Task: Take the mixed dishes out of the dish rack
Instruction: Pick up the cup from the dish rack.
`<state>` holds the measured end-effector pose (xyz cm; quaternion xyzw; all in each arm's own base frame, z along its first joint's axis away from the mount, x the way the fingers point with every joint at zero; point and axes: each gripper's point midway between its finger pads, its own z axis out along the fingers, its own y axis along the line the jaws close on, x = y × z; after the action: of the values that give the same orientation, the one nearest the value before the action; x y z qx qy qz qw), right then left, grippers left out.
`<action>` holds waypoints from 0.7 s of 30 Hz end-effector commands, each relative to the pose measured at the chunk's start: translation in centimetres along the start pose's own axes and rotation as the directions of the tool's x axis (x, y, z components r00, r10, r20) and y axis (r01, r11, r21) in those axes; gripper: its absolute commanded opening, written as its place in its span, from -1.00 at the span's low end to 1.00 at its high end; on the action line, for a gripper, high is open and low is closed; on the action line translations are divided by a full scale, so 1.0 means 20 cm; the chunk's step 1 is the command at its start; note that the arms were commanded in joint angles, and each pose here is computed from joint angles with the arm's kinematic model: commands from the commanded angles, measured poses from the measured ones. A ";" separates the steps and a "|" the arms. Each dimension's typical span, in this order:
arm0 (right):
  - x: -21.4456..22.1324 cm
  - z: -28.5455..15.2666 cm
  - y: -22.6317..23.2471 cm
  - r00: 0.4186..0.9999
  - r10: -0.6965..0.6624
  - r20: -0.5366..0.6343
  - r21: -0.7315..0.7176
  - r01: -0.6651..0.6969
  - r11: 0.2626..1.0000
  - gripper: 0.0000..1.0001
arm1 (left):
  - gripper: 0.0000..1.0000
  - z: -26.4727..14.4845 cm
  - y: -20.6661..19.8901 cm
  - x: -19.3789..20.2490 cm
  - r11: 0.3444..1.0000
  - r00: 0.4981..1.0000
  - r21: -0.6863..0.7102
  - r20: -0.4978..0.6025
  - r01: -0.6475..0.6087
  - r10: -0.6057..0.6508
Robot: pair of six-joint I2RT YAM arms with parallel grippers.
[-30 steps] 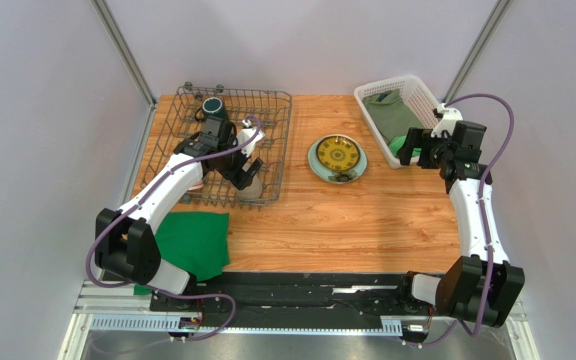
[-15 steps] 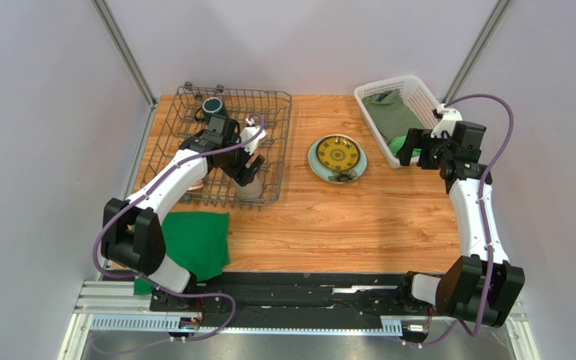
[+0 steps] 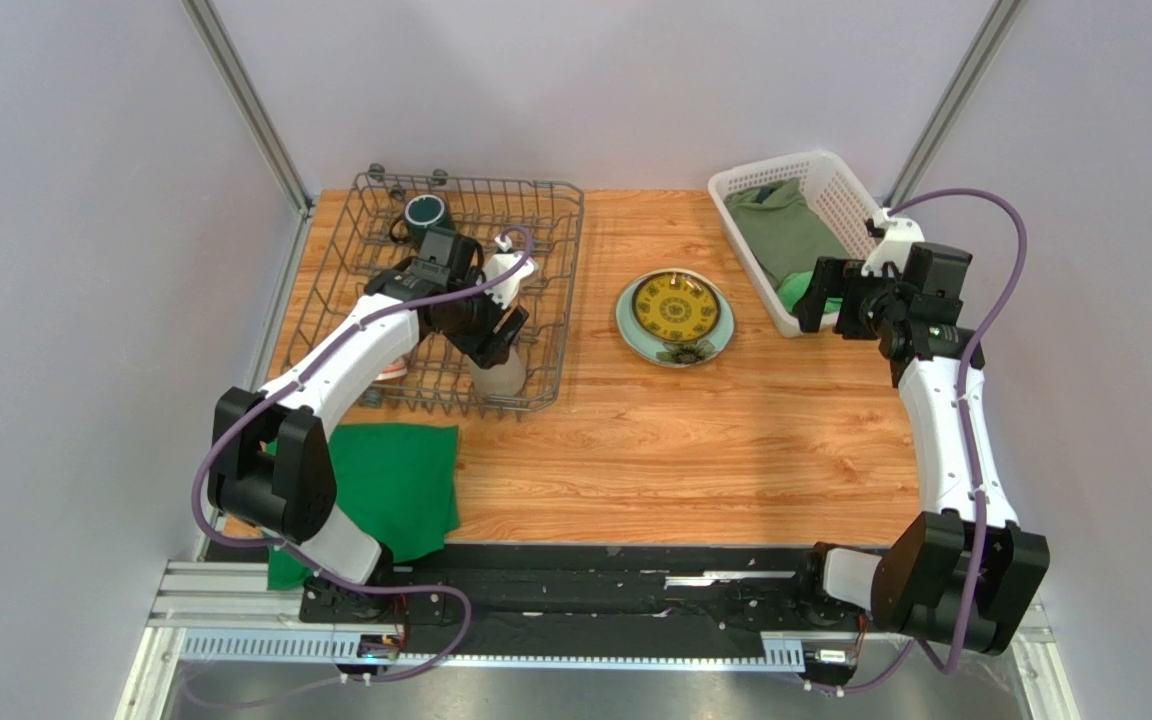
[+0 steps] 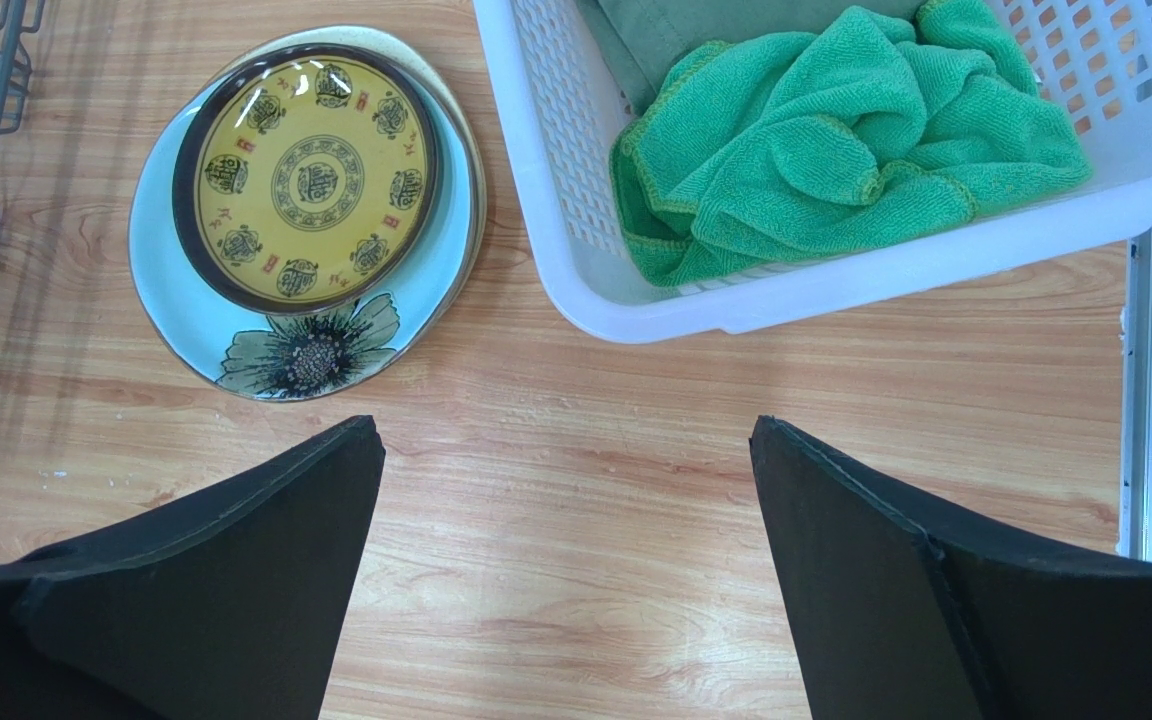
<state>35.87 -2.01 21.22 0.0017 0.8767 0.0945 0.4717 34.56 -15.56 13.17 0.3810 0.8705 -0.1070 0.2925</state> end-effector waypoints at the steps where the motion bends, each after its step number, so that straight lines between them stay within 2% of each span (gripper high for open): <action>1: -0.11 -0.03 0.01 0.998 -0.022 0.056 -0.001 0.022 1.000 0.98 | -0.10 -0.10 0.01 -0.15 1.000 0.996 0.006 0.087 -0.018 0.018; 8: -0.11 -0.03 0.02 0.998 -0.021 0.057 -0.004 0.021 1.000 0.98 | -0.46 -0.28 0.02 -0.24 0.998 0.990 -0.043 0.135 -0.038 0.043; 12: -0.11 -0.04 0.02 0.998 -0.018 0.060 -0.005 0.019 1.000 0.98 | -1.00 -0.39 0.04 -0.28 0.995 0.985 -0.086 0.161 -0.049 0.062; 17: -0.11 -0.03 0.02 0.998 -0.019 0.060 -0.009 0.020 1.000 0.98 | -1.00 -0.55 0.02 -0.34 0.993 0.970 -0.105 0.235 -0.044 0.068; 21: -0.11 -0.03 0.03 0.998 -0.012 0.061 -0.020 0.013 1.000 0.98 | -1.00 -0.68 -0.04 -0.41 0.998 0.947 -0.066 0.319 -0.024 0.044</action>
<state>35.86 -1.99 21.21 0.0016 0.8768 0.0949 0.4714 33.70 -14.95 23.76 0.3742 0.8363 -0.1032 0.3873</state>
